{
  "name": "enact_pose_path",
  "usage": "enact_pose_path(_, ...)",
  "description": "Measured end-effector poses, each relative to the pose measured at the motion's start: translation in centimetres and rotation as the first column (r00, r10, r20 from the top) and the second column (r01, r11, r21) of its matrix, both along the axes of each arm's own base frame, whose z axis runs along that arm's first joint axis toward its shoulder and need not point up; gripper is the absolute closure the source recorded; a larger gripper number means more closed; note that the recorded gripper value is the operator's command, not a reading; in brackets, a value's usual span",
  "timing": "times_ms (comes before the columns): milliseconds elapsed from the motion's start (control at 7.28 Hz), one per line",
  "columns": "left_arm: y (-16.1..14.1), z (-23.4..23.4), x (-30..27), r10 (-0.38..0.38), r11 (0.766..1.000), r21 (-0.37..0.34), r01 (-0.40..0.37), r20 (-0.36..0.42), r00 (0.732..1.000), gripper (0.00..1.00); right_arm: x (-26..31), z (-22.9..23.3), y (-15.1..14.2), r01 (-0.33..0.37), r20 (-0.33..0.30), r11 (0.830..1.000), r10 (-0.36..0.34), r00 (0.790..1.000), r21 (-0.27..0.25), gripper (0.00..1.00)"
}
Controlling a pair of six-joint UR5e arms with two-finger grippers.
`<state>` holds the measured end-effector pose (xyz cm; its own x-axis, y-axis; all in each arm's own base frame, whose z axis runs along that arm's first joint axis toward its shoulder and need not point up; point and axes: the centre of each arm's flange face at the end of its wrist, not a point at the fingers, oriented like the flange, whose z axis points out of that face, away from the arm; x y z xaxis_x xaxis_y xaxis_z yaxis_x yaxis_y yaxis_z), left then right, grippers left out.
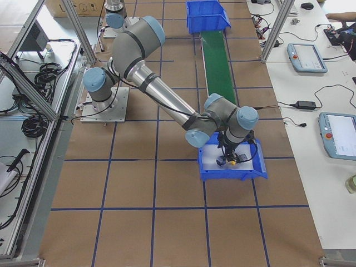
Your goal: Transport two buttons from left to right
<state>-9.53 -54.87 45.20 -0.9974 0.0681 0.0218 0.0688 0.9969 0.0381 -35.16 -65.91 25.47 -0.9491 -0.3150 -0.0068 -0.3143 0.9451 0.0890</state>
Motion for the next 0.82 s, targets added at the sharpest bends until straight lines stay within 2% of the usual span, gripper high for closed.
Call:
enact_pose_path(549, 0.0, 0.0, 0.0, -0.001, 1.0, 0.0, 0.001, -0.001, 1.0, 0.0, 0.5, 3.2, 0.2, 0.001, 0.001, 0.999, -0.001, 1.0, -0.033, 0.12)
enact_pose_path(824, 0.0, 0.0, 0.0, 0.0, 1.0, 0.0, 0.0, -0.002, 1.0, 0.0, 3.4, 9.2, 0.0, -0.029, -0.009, 0.995, 0.028, 1.0, -0.094, 0.12)
